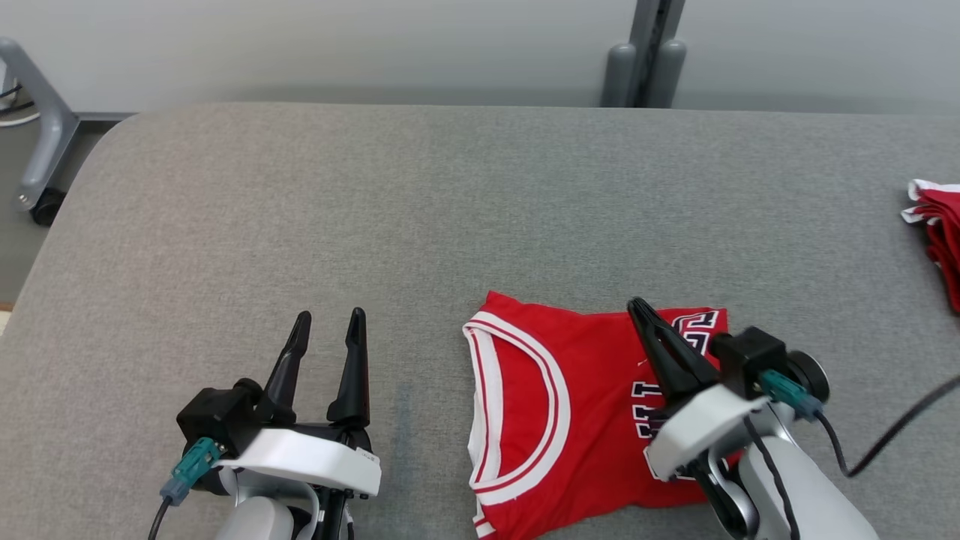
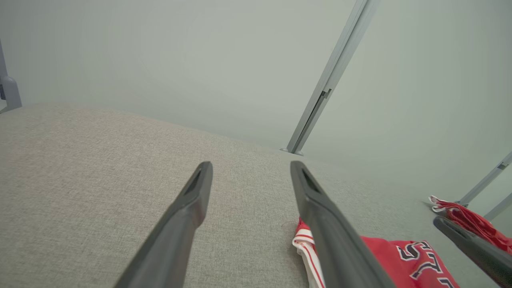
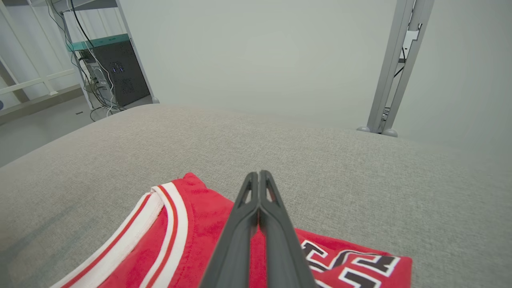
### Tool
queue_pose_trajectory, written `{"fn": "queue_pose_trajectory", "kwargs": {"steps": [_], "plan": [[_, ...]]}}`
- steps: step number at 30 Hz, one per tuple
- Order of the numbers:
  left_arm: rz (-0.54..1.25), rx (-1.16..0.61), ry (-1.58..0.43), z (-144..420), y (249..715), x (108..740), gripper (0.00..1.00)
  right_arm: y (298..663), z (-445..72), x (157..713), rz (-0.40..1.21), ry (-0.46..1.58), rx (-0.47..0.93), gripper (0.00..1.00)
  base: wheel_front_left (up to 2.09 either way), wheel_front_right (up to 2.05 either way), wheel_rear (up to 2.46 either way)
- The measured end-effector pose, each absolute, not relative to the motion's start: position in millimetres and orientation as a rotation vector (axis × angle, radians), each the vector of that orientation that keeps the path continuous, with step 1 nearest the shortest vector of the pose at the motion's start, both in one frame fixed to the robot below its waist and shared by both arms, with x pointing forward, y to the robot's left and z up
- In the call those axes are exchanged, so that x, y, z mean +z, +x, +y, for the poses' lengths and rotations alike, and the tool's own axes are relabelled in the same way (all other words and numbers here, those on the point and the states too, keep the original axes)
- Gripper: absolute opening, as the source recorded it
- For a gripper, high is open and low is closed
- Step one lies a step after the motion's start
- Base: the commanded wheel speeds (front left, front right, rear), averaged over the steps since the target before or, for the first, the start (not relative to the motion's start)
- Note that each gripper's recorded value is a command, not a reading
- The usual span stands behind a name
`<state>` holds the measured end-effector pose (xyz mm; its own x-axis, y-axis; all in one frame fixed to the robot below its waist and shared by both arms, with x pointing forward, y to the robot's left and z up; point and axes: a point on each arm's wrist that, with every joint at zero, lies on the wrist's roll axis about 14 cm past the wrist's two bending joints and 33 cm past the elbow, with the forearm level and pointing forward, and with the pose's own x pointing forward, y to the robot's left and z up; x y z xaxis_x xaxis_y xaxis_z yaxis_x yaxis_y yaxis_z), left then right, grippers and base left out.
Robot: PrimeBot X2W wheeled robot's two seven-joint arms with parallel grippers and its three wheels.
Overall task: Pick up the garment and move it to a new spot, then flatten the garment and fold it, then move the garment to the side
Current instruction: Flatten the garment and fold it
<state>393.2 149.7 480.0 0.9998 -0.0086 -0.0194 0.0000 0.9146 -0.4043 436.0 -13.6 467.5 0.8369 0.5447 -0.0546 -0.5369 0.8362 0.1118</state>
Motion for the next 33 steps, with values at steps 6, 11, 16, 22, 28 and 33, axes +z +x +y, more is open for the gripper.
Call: {"fn": "queue_pose_trajectory", "kwargs": {"steps": [6,11,16,22,28,33], "plan": [[0.027,-0.037,-0.413,139,392,480,1.00,421,-55,460,0.094,0.119,0.446,0.00,0.00,0.00,0.00],[0.018,-0.056,-0.407,134,392,484,1.00,417,-97,474,0.036,0.136,0.305,0.46,0.00,0.00,0.00],[0.011,-0.061,-0.392,134,389,486,1.00,405,-133,482,-0.001,0.138,0.190,1.00,0.00,0.00,0.00],[-0.011,-0.054,-0.364,139,389,491,1.00,395,-163,498,-0.061,0.141,0.105,1.00,0.00,0.00,0.00],[-0.017,-0.056,-0.350,139,387,492,1.00,382,-176,505,-0.085,0.158,0.064,1.00,0.00,0.00,0.00],[-0.018,-0.063,-0.349,136,387,493,1.00,376,-179,504,-0.083,0.168,0.054,1.00,0.00,0.00,0.00]]}}
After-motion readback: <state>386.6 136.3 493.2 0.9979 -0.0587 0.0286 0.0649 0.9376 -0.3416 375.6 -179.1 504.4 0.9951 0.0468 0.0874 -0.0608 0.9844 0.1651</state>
